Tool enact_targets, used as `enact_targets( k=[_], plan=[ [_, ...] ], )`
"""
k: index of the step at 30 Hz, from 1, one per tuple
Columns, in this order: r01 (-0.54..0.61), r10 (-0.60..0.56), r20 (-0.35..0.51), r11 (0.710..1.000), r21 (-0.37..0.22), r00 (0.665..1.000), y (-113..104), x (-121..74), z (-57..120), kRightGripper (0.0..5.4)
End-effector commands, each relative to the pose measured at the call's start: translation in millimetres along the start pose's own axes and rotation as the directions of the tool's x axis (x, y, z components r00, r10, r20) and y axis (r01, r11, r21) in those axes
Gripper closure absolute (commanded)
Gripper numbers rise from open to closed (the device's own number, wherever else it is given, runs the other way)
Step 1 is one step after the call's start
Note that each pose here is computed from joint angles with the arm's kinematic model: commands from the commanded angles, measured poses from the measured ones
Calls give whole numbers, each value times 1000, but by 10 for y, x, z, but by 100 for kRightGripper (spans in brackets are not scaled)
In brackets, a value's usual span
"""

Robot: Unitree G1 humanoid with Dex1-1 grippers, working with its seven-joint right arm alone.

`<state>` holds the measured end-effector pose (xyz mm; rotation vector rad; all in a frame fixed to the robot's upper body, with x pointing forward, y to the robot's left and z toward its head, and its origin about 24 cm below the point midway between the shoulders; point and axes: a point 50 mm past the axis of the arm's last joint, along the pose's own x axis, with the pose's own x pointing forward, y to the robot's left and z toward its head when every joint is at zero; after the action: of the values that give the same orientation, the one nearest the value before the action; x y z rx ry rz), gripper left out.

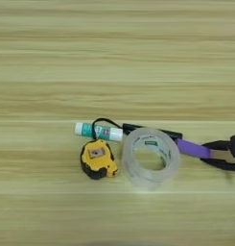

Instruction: Move the objects on the table

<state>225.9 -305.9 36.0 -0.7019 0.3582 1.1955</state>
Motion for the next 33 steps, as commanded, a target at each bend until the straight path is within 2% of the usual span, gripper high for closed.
enact_targets(
  k=[1,8,10,13,20,29,33],
  plan=[
    [9,-11,-60,1000,-26,998,-69,-88,14,340],
    [48,-48,3,998,-37,999,-120,-74,89,271],
    [79,-77,65,996,-34,995,-166,-72,159,248],
    [134,-131,188,991,-7,973,-257,-95,298,226],
    [166,-175,380,985,55,908,-354,-175,549,162],
    [205,-228,438,974,100,870,-429,-170,678,58],
    [225,-250,417,968,109,874,-463,-92,713,15]
  ],
)
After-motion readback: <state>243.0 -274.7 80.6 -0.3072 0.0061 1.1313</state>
